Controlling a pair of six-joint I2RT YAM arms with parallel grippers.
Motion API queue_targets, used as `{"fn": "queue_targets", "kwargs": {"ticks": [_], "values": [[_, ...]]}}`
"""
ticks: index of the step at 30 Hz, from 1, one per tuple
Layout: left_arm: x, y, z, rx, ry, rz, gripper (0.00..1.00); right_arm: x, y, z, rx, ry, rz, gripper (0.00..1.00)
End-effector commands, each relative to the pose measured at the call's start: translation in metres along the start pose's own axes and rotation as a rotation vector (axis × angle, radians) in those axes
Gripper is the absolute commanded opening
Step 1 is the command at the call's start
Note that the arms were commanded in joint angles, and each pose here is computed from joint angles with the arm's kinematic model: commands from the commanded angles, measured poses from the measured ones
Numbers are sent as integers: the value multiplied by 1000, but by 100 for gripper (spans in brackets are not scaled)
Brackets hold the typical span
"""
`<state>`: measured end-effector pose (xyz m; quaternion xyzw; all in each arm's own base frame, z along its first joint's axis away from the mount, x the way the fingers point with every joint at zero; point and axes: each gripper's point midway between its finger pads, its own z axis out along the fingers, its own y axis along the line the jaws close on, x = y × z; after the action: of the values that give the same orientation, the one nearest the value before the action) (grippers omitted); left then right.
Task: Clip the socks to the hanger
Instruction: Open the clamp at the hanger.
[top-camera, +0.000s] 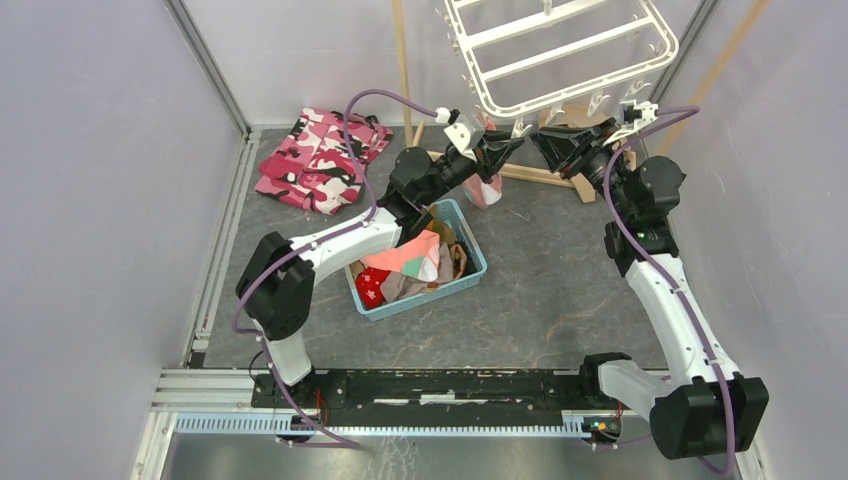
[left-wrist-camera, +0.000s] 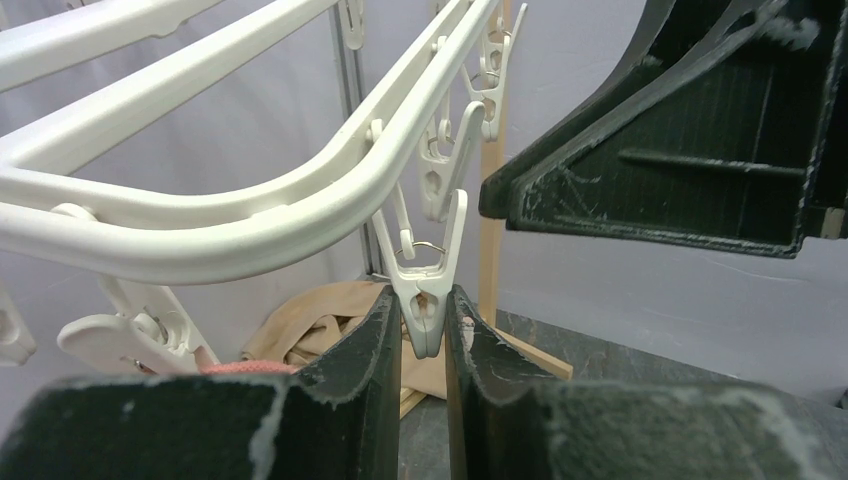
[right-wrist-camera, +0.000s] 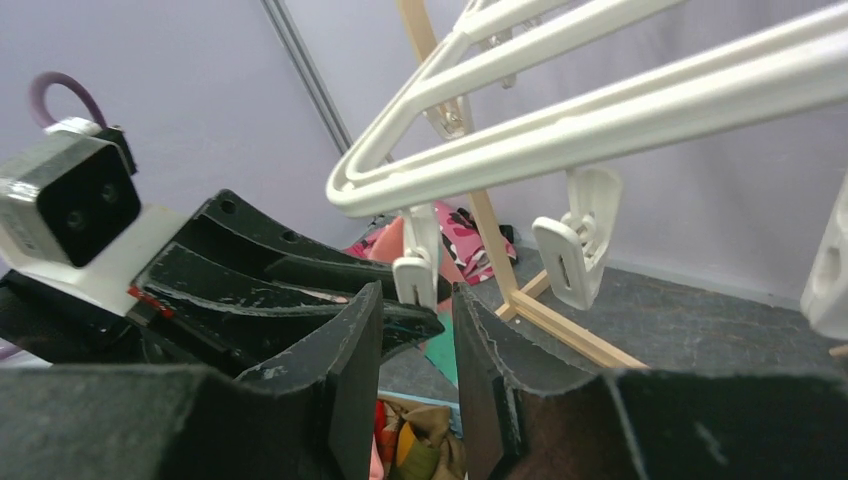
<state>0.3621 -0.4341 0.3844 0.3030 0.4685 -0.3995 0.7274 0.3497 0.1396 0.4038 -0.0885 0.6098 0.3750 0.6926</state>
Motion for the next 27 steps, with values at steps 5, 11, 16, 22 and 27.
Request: {"fn": "queue_targets", "kwargs": {"ticks": [5,11,16,22,27], "values": [[-14,4,8,-19,-59,-40,2,-14,22,6,-99,-65,-22,38],[-13,4,8,-17,-57,-40,2,-18,23,11,-102,-69,-27,38],[-21,4,4,22,-74,-81,2,-20,37,2,-201,-60,-150,53],[-29,11,-3,53,-82,-94,2,-18,41,-4,-287,40,-427,63],[-33,12,-5,82,-89,-105,2,-9,38,-6,-353,57,-453,64]]}}
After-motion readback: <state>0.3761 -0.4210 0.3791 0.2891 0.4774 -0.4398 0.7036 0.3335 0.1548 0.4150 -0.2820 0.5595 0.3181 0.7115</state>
